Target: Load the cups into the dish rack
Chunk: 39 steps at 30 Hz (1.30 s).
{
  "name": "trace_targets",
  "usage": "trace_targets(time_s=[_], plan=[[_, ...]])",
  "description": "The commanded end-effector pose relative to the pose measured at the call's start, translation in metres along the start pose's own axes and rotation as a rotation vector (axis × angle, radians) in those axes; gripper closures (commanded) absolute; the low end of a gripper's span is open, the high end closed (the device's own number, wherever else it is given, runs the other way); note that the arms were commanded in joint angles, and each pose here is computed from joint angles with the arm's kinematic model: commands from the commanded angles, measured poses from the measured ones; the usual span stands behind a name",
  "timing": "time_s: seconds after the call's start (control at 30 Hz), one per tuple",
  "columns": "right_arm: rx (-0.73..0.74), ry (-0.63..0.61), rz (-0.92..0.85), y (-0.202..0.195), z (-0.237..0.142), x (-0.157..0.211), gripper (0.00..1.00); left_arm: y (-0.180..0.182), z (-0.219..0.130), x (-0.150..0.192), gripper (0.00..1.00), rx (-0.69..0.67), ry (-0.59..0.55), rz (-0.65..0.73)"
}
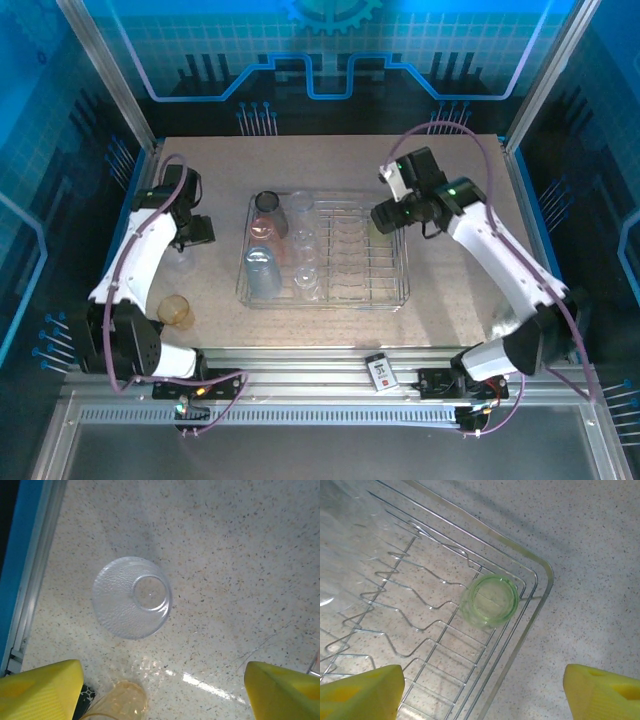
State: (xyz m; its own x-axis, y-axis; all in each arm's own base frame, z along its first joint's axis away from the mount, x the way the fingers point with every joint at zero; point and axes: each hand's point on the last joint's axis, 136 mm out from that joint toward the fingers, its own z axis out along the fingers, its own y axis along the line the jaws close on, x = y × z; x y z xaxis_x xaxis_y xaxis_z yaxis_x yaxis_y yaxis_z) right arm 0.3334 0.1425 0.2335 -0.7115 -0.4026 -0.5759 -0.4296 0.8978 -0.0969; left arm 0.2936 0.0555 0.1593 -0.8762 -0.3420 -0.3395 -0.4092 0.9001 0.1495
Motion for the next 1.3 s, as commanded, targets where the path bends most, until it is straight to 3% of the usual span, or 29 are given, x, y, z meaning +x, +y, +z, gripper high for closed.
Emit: trace_targets(time_s=[0.0,0.17,0.4,0.7,0.8,1.03,1.17,1.27], plan=[[-0.02,-0.11,0.059,-0.002,-0.019,0.001,0.17,-0.006,0.011,-0.009,0.17,0.022,0.02,-0.009],[-0.024,-0.2,0.091,-0.007,-0.041,0.025,0.18,-0.012,0.038,-0.015,0.23,-0.008,0.084,0.0],[-0.01,-0.191,0.132,-0.015,-0.046,0.056,0.17,-0.016,0.063,-0.021,0.31,-0.049,0.115,0.005],[0.003,-0.21,0.153,-0.019,-0.055,0.064,0.17,-0.01,0.095,-0.01,0.52,-0.125,0.187,0.015],[0.006,-0.203,0.158,-0.02,-0.055,0.066,0.17,-0.006,0.102,-0.007,0.64,-0.142,0.207,0.01],[0.009,-0.203,0.179,-0.021,-0.055,0.067,0.17,-0.004,0.102,-0.009,0.83,-0.137,0.199,-0.002],[0.009,-0.216,0.195,-0.022,-0.056,0.064,0.17,-0.003,0.096,-0.01,1.0,-0.132,0.186,-0.006],[0.013,-0.228,0.207,-0.023,-0.059,0.062,0.17,-0.002,0.082,-0.012,1.0,-0.111,0.161,-0.02]])
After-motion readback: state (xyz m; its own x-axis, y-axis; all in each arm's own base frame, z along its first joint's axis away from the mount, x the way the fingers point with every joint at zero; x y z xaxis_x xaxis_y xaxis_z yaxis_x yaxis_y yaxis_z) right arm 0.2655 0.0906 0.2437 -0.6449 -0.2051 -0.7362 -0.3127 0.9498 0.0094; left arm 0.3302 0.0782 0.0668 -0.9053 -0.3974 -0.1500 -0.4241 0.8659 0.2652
